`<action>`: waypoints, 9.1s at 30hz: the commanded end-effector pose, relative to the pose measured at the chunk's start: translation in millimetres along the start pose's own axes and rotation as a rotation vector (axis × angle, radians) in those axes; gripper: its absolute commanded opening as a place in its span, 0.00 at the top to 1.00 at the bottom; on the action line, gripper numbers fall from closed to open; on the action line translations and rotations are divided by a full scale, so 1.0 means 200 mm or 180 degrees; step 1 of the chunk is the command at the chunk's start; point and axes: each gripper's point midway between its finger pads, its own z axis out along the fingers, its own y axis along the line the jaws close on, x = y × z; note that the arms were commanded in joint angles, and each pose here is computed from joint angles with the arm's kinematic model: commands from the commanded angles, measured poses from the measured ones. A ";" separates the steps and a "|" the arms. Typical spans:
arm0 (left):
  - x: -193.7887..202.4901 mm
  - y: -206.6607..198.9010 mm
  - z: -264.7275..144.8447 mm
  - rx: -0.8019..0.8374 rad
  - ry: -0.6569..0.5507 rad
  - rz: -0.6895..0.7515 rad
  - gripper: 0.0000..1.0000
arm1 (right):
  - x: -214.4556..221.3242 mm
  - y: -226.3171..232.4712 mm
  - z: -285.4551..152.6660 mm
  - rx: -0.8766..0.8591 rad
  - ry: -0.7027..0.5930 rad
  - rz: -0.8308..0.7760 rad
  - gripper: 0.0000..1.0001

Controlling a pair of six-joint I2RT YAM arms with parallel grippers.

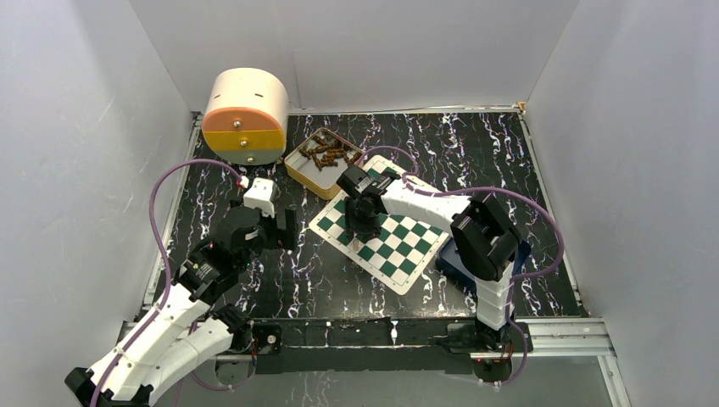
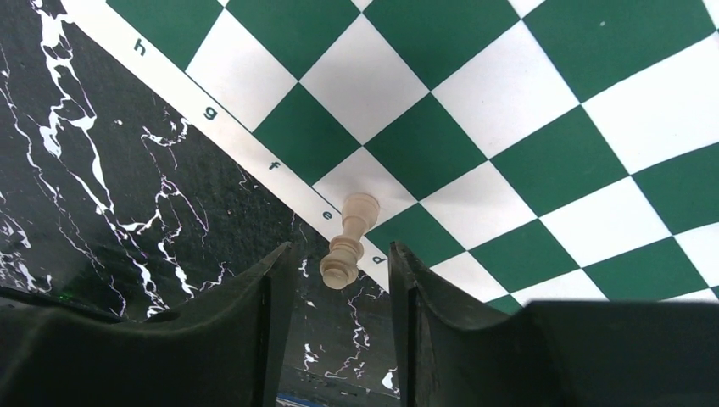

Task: Set up the chess pieces on the board
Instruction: Place the chess piece on the chessboard, then pick up the chess piece from the storage box, then place the chess piece on the chessboard, then pick up the chess piece from the storage box.

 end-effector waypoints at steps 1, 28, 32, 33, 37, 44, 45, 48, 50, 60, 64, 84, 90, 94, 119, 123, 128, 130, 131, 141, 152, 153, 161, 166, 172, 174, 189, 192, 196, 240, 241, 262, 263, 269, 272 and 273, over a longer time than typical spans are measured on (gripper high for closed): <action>-0.04 0.01 -0.01 -0.0031 -0.0086 0.0013 0.05 | -0.09 0.05 -0.13 -0.0103 -0.0248 -0.0027 0.47; -0.02 -0.02 0.01 0.0053 -0.0024 0.0028 0.05 | 0.00 -1.02 -0.77 0.1041 -0.1074 0.1014 0.57; -0.02 -0.02 0.01 0.0059 -0.0030 0.0026 0.05 | 0.03 -1.22 -0.74 0.1208 -0.0987 0.1266 0.58; -0.02 -0.02 0.01 0.0061 -0.0031 0.0026 0.05 | 0.04 -1.25 -0.73 0.1227 -0.0968 0.1296 0.58; -0.02 -0.02 0.00 0.0077 -0.0034 0.0024 0.05 | 0.05 -1.35 -0.67 0.1229 -0.0881 0.1464 0.59; -0.02 -0.02 0.00 0.0073 -0.0049 0.0020 0.05 | 0.04 -1.43 -0.56 0.1055 -0.0800 0.1713 0.60; -0.02 -0.02 0.00 0.0074 -0.0043 0.0026 0.05 | 0.04 -1.45 -0.54 0.1064 -0.0808 0.1736 0.60; -0.03 -0.02 0.00 0.0068 -0.0056 0.0023 0.05 | 0.05 -1.50 -0.51 0.1061 -0.0784 0.1828 0.60; -0.02 -0.02 0.00 0.0066 -0.0052 0.0028 0.05 | 0.07 -1.52 -0.47 0.1007 -0.0722 0.1895 0.60; -0.02 -0.03 0.01 0.0083 -0.0026 0.0031 0.05 | 0.09 -1.54 -0.39 0.0888 -0.0631 0.1972 0.61; -0.02 -0.03 0.01 0.0091 -0.0025 0.0036 0.05 | 0.10 -1.54 -0.37 0.0845 -0.0609 0.1958 0.62; -0.02 -0.02 0.01 0.0073 -0.0038 0.0032 0.05 | 0.12 -1.54 -0.33 0.0861 -0.0494 0.1955 0.70; -0.02 -0.03 0.01 0.0086 -0.0033 0.0032 0.05 | 0.10 -1.53 -0.38 0.0826 -0.0537 0.1924 0.78; -0.02 -0.02 0.01 0.0080 -0.0028 0.0035 0.05 | 0.07 -1.53 -0.47 0.0879 -0.0633 0.1875 0.78; 0.02 -0.14 0.04 0.0422 0.0114 0.0027 0.04 | -0.11 -1.15 -0.90 0.0052 -0.1070 0.1542 0.79; 0.00 -0.09 0.03 0.0260 0.0012 -0.0099 0.02 | -0.06 -1.02 -0.85 -0.0026 -0.0935 0.1403 0.79; -0.03 -0.06 0.01 0.0197 -0.0141 -0.0118 0.02 | 0.05 -0.84 -0.75 -0.0094 -0.0733 0.1225 0.79; -0.04 -0.05 0.00 0.0170 -0.0166 -0.0121 0.02 | 0.08 -0.77 -0.72 -0.0130 -0.0683 0.1124 0.79; -0.05 -0.05 0.00 0.0157 -0.0183 -0.0127 0.02 | 0.10 -0.74 -0.70 -0.0144 -0.0663 0.1089 0.79; -0.05 -0.04 0.00 0.0133 -0.0194 -0.0101 0.02 | 0.28 -0.53 -0.47 0.0118 -0.0416 0.0754 0.79; -0.05 -0.03 -0.01 0.0120 -0.0219 -0.0090 0.02 | 0.37 -0.50 -0.27 0.0279 -0.0143 0.0668 0.79; -0.05 -0.03 -0.01 0.0119 -0.0226 -0.0091 0.02 | 0.38 -0.51 -0.26 0.0273 -0.0124 0.0665 0.79; -0.05 -0.03 -0.01 0.0137 -0.0225 -0.0086 0.02 | 0.41 -0.50 -0.20 0.0225 -0.0051 0.0672 0.79; -0.05 -0.03 -0.01 0.0132 -0.0217 -0.0078 0.02 | 0.40 -0.52 -0.17 0.0292 -0.0069 0.0654 0.79; -0.05 -0.03 -0.01 0.0133 -0.0213 -0.0075 0.02 | 0.41 -0.54 -0.16 0.0364 -0.0064 0.0649 0.78; -0.05 -0.03 -0.01 0.0127 -0.0215 -0.0073 0.02 | 0.41 -0.54 -0.16 0.0365 -0.0064 0.0648 0.78; -0.05 -0.03 -0.01 0.0107 -0.0218 -0.0068 0.02 | 0.40 -0.54 -0.14 0.0375 -0.0045 0.0648 0.69; -0.04 -0.02 -0.01 0.0105 -0.0209 -0.0065 0.02 | 0.39 -0.52 -0.15 0.0356 -0.0055 0.0645 0.64; -0.05 -0.03 -0.01 0.0111 -0.0213 -0.0062 0.02 | 0.36 -0.50 -0.19 0.0333 -0.0099 0.0638 0.58; -0.03 -0.05 -0.01 0.0212 -0.0173 -0.0033 0.02 | -0.05 -1.46 -0.59 0.1156 -0.1156 0.1523 0.61; -0.03 -0.05 -0.01 0.0210 -0.0179 -0.0034 0.02 | -0.05 -1.49 -0.59 0.1174 -0.1152 0.1560 0.61; -0.03 -0.05 -0.01 0.0207 -0.0173 -0.0014 0.02 | 0.00 -1.61 -0.45 0.1163 -0.1023 0.1815 0.55; -0.03 -0.05 -0.01 0.0206 -0.0173 -0.0015 0.02 | 0.00 -1.61 -0.44 0.1158 -0.1026 0.1817 0.55; -0.03 -0.05 0.00 0.0209 -0.0163 -0.0010 0.02 | 0.02 -1.61 -0.39 0.1121 -0.0940 0.1817 0.57; -0.03 -0.05 0.00 0.0208 -0.0160 -0.0009 0.02 | 0.02 -1.61 -0.39 0.1123 -0.0943 0.1816 0.60; -0.03 -0.05 0.00 0.0204 -0.0156 -0.0005 0.02 | 0.02 -1.61 -0.39 0.1125 -0.0943 0.1812 0.61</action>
